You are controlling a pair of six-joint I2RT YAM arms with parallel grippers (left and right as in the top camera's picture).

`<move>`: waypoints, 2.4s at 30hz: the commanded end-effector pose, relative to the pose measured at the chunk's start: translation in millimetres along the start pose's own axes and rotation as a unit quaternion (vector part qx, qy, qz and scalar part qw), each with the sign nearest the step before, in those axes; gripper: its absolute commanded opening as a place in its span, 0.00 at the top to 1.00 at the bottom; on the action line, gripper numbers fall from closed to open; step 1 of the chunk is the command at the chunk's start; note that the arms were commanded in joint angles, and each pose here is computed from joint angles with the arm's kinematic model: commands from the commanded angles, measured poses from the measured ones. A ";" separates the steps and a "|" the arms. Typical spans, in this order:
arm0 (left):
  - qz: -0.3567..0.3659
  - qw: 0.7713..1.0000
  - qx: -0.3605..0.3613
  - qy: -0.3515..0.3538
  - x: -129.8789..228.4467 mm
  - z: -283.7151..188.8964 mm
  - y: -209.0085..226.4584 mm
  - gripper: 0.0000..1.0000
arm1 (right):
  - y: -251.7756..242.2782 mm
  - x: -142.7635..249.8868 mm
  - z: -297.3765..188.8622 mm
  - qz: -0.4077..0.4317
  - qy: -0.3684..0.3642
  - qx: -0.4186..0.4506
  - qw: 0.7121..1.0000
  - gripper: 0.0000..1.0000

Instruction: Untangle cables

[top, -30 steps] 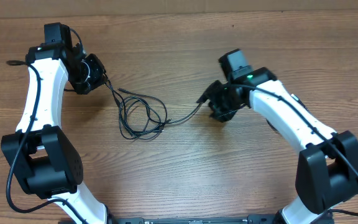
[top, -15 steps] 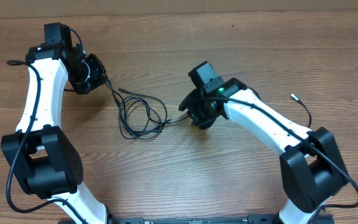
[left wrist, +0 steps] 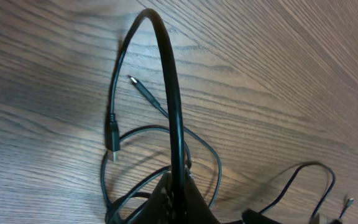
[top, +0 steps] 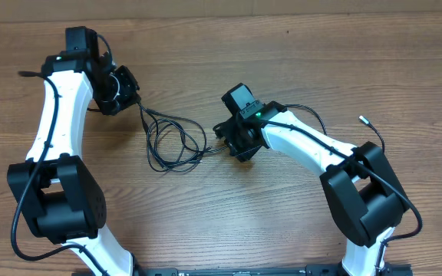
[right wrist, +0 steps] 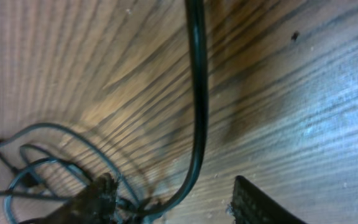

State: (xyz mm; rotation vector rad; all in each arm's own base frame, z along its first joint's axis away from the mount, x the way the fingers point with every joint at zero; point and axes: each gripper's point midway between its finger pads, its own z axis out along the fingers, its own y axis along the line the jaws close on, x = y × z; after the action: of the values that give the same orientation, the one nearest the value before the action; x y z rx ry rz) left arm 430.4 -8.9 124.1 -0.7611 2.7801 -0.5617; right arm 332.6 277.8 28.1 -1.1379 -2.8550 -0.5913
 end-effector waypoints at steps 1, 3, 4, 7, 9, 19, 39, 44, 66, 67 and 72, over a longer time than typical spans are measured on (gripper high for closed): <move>0.021 1.000 -0.004 -0.001 5.5 -0.9 -6.5 0.96 | -1.5 -1.8 9.0 0.003 -0.005 0.008 1.000 0.49; 0.026 1.000 -0.003 0.001 8.0 0.5 -10.1 0.96 | -3.4 -2.1 11.9 0.002 -0.005 0.012 1.000 0.55; 0.029 1.000 -0.004 0.000 8.4 1.0 -11.2 0.95 | -3.9 -2.2 12.8 0.002 -0.004 0.013 1.000 0.59; 0.035 0.999 -0.022 -0.008 7.6 2.4 -9.2 0.91 | -4.0 -2.9 13.2 0.002 -0.006 0.014 1.000 0.71; 0.035 0.999 -0.036 -0.014 5.7 2.2 -4.8 0.65 | -4.2 -3.8 13.2 0.001 -0.009 0.014 1.000 0.77; 0.047 0.997 -0.048 0.028 29.6 4.6 -5.5 0.07 | -10.8 -10.7 12.4 0.002 -0.026 0.028 0.999 0.96; 0.121 0.970 -0.182 0.108 109.0 37.4 16.8 0.29 | -33.6 -43.5 2.9 0.000 -0.022 0.057 0.998 0.96; 0.113 0.977 -0.147 0.103 109.9 59.9 17.9 0.44 | -36.3 -46.2 1.9 -0.008 -0.022 0.061 0.998 0.96; 0.126 0.985 -0.112 0.043 93.9 94.2 17.5 0.94 | 10.5 -35.5 -91.6 -0.171 -0.017 -0.042 0.984 0.96; 0.126 0.985 -0.111 0.042 93.5 94.3 17.2 0.94 | 16.7 -34.4 -103.9 -0.181 -0.026 -0.057 0.981 0.96; 0.127 0.985 -0.112 0.042 93.6 94.3 17.3 0.90 | 32.2 -36.3 -164.5 -0.196 -0.095 -0.109 0.970 0.96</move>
State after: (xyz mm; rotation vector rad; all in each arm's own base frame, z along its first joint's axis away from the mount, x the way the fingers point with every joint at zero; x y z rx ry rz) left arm 371.7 -78.3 21.0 -0.3933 3.0001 -0.2539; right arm 353.0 226.3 139.6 -0.6979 -3.1507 -0.7824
